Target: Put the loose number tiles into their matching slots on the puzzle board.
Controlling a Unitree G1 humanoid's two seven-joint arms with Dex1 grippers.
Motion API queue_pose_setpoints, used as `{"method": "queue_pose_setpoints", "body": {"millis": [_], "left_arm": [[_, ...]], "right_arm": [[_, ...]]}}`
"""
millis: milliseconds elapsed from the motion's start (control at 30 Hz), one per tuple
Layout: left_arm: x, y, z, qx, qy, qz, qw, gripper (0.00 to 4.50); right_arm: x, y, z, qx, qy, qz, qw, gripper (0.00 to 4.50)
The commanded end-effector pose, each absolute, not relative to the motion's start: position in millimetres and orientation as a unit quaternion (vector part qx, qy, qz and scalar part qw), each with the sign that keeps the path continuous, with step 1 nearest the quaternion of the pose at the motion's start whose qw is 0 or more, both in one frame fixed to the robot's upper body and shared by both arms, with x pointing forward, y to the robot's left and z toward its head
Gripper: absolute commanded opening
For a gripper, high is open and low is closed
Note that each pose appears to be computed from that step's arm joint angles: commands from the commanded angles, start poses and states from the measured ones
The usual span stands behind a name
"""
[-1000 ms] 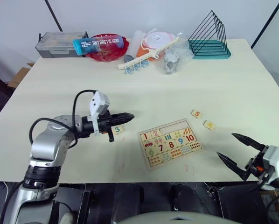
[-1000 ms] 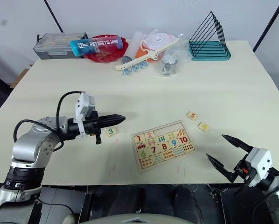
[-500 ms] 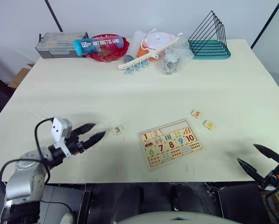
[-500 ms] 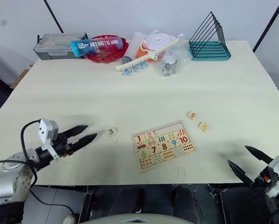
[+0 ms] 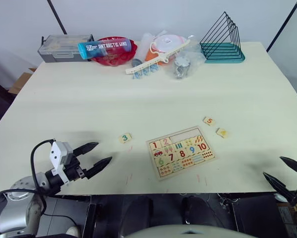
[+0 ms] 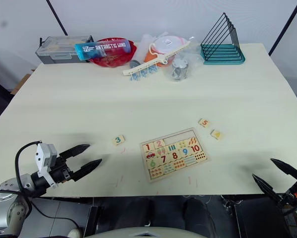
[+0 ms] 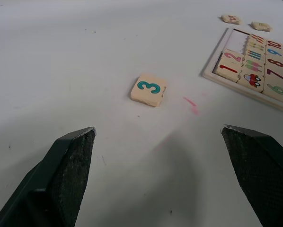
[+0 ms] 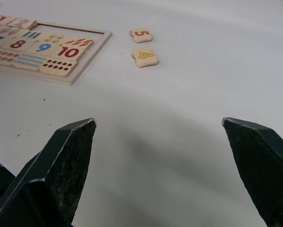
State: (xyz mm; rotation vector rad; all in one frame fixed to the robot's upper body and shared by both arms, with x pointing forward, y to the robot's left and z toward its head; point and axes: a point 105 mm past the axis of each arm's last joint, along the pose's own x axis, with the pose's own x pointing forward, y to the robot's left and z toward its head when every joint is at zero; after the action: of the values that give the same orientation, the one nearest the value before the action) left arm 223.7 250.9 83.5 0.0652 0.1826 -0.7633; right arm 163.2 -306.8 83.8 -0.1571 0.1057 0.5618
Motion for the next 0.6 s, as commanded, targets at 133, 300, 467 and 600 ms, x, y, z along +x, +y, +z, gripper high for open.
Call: {"method": "queue_pose_setpoints", "body": {"millis": [133, 300, 467, 600], "left_arm": [[221.3, 250.3, 84.0, 0.039, 0.07, -0.379, 0.922, 4.49], [221.4, 248.8, 86.0, 0.04, 0.065, -0.383, 0.921, 4.49], [225.1, 249.1, 86.7, 0.041, 0.066, -0.38, 0.922, 4.49], [225.9, 248.6, 86.9, 0.04, 0.065, -0.388, 0.919, 4.49]], "right_arm": [[165.5, -303.4, 92.3, -0.087, 0.038, 0.287, 0.953, 4.5], [172.8, -299.0, 90.4, -0.086, 0.032, 0.295, 0.951, 4.5], [174.5, -296.8, 89.3, -0.087, 0.03, 0.298, 0.95, 4.5], [172.0, -293.1, 90.3, -0.089, 0.028, 0.297, 0.95, 4.5]]}}
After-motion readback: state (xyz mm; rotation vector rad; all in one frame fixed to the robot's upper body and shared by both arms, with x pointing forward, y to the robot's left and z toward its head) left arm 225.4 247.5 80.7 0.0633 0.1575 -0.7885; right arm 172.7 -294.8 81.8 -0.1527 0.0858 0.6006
